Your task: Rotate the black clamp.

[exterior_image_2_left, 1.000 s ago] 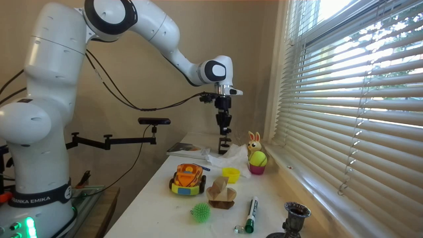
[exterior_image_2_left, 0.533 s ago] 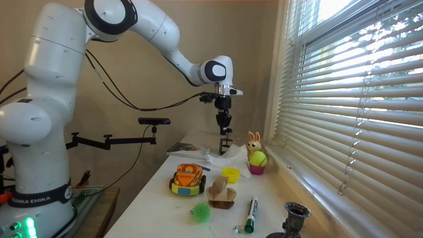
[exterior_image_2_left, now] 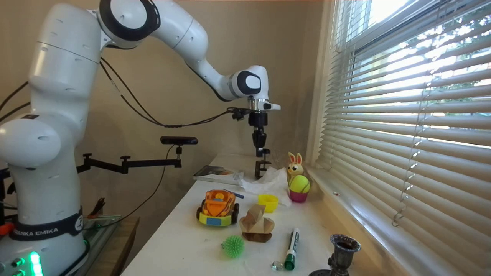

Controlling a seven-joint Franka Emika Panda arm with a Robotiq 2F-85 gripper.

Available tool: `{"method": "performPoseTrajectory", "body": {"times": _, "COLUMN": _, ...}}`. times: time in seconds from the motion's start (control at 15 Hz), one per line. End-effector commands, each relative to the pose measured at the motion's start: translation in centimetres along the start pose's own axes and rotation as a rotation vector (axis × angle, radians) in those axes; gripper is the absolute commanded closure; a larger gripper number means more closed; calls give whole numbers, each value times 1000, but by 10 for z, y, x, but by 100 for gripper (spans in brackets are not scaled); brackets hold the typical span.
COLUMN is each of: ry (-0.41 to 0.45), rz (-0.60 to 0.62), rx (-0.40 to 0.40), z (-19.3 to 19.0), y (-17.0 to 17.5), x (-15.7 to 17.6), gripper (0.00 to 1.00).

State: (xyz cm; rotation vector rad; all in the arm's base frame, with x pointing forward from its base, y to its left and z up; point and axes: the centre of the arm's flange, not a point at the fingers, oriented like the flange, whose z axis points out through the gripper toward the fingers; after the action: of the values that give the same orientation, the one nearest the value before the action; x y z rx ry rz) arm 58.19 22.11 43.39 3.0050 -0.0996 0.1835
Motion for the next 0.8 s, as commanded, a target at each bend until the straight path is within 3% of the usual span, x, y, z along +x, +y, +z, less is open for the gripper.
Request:
{"method": "performPoseTrajectory", "body": {"times": 0.0, "ry": 49, "rz": 170, "rx": -70, "z": 20, "y": -16, "x": 4, "gripper": 97}}
{"method": "performPoseTrajectory", "body": {"times": 0.33, "ry": 105, "rz": 341, "rx": -72, "z": 29, "y": -28, "x": 11, "gripper": 97}}
{"method": "performPoseTrajectory", "body": {"times": 0.73, "ry": 147, "rz": 482, "rx": 37, "z": 28, "y": -31, "x": 15, "gripper": 98}}
